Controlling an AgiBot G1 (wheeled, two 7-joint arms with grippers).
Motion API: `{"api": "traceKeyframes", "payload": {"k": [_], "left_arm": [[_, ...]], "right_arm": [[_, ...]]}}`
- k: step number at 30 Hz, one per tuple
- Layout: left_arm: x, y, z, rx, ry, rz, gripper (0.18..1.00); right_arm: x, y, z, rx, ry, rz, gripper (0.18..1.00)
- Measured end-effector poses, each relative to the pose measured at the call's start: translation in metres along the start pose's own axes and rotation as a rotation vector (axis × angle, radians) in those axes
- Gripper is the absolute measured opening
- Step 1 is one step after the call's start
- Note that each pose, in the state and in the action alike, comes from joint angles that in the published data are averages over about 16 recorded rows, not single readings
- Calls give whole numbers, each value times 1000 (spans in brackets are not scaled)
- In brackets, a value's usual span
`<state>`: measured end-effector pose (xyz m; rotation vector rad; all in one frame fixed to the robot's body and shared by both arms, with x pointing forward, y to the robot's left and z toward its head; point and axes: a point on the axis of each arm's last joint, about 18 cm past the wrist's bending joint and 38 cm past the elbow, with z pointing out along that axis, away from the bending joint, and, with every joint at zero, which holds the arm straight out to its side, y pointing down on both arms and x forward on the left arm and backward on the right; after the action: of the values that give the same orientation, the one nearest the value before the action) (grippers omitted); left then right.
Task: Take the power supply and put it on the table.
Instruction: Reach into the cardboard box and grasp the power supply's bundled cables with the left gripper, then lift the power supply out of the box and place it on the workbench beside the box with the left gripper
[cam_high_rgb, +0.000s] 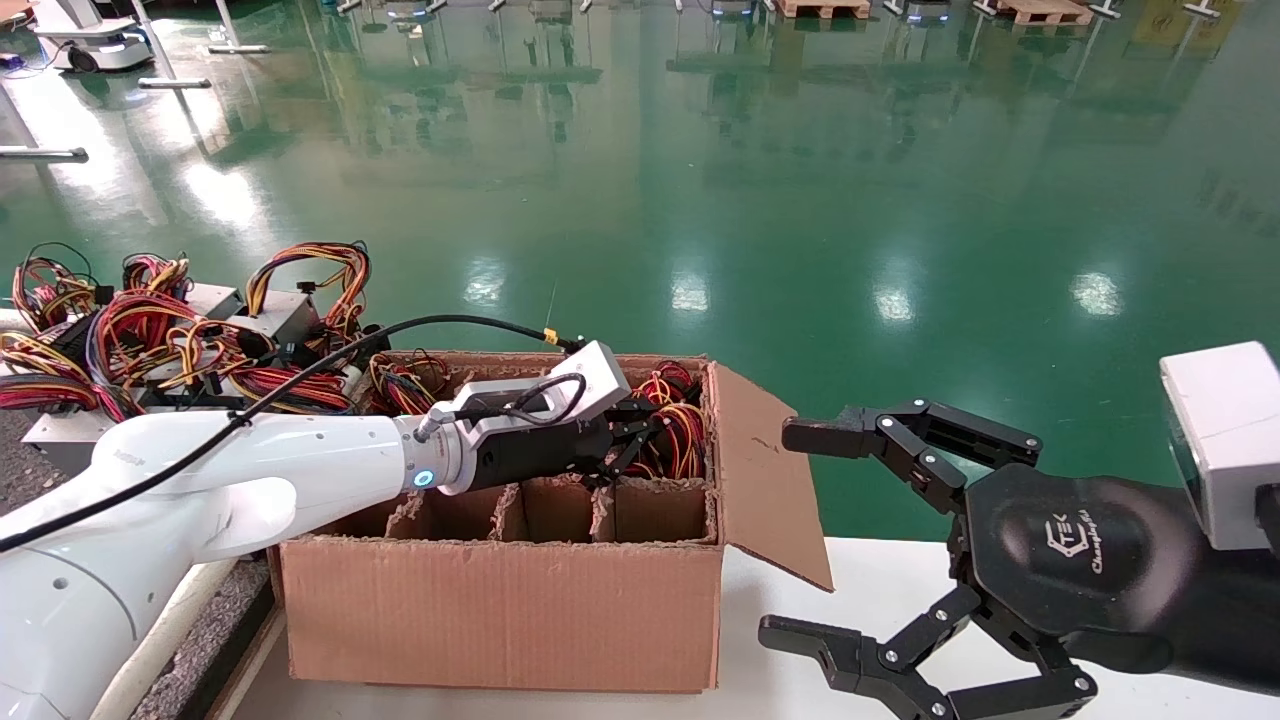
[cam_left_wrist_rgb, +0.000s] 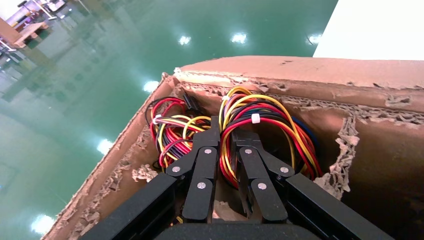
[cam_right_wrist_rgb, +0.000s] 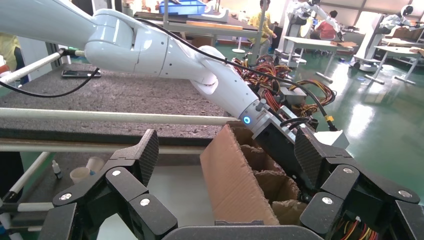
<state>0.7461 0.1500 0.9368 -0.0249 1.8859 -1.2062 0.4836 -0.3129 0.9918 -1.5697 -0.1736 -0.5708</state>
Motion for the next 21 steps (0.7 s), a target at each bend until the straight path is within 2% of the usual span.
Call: {"api": "traceKeyframes", "payload": {"k": [21], "left_arm": [[-33, -32, -15, 107, -67, -60, 208]], "right_arm": [[0, 0, 0, 0, 0, 0, 1000]]}}
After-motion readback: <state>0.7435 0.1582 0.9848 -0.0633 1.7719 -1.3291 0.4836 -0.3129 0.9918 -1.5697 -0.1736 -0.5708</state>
